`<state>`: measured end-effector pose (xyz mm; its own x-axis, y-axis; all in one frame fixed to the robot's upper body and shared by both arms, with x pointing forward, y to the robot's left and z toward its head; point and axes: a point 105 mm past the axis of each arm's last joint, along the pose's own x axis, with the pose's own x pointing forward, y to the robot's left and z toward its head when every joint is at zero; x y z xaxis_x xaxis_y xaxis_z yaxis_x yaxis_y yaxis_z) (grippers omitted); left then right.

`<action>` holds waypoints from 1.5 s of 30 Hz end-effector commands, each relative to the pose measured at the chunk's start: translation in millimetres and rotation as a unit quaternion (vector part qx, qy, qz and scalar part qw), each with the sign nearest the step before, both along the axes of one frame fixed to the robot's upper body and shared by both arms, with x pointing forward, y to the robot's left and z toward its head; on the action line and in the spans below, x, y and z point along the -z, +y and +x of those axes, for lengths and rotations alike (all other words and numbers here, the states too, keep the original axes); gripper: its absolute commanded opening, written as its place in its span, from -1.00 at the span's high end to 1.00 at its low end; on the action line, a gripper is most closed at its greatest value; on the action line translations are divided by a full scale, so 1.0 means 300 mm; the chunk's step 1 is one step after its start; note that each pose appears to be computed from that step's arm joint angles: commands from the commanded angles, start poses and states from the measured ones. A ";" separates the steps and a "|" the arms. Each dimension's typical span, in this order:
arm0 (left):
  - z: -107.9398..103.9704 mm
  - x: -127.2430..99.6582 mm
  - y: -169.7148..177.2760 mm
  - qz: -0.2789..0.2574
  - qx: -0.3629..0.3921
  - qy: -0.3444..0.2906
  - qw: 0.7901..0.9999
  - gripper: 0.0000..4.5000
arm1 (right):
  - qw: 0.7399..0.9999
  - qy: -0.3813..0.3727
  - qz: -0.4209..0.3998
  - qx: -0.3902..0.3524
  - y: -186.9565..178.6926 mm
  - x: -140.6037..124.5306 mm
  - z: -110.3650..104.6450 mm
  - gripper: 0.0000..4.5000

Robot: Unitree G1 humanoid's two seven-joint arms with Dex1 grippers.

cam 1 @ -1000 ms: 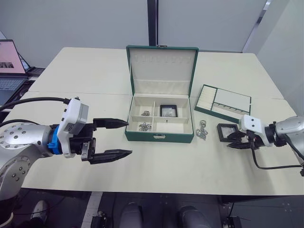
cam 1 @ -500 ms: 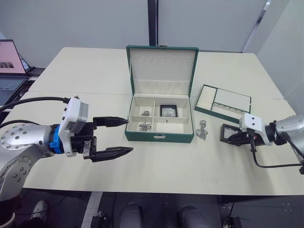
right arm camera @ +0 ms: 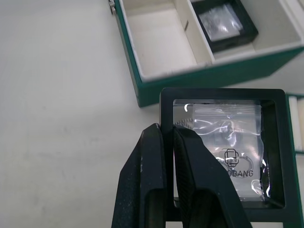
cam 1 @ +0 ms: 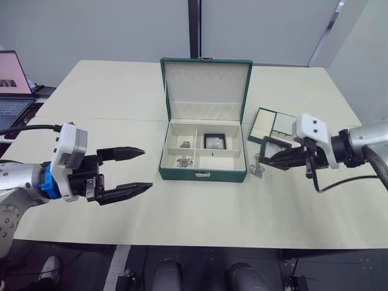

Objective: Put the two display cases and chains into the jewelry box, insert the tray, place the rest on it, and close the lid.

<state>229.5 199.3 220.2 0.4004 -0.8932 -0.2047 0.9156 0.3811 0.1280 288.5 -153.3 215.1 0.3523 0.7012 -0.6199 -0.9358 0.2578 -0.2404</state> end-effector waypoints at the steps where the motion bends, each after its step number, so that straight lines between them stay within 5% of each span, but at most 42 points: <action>1: -0.008 -0.023 0.021 0.014 -0.011 -0.030 0.999 -1.00 | 0.999 -0.013 0.011 -0.050 0.141 -0.062 -0.025 0.99; 16: -0.015 0.002 0.061 0.029 -0.033 -0.036 0.998 -1.00 | 0.998 0.021 0.000 -0.059 0.395 -0.021 0.084 0.99; 35: -0.005 -0.055 -0.019 0.022 -0.024 -0.038 0.999 -1.00 | 0.995 0.054 -0.011 -0.084 0.438 0.068 0.147 0.99; 45: -0.023 -0.029 0.040 0.030 -0.033 -0.018 0.999 -1.00 | 0.994 0.062 -0.019 -0.087 0.426 0.093 0.159 0.99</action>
<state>224.8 205.5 216.9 0.4458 -0.8588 -0.2525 0.8951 0.4288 0.1222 337.3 -28.6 176.7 0.1438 0.7062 -0.6932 -0.9896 0.1099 -0.0933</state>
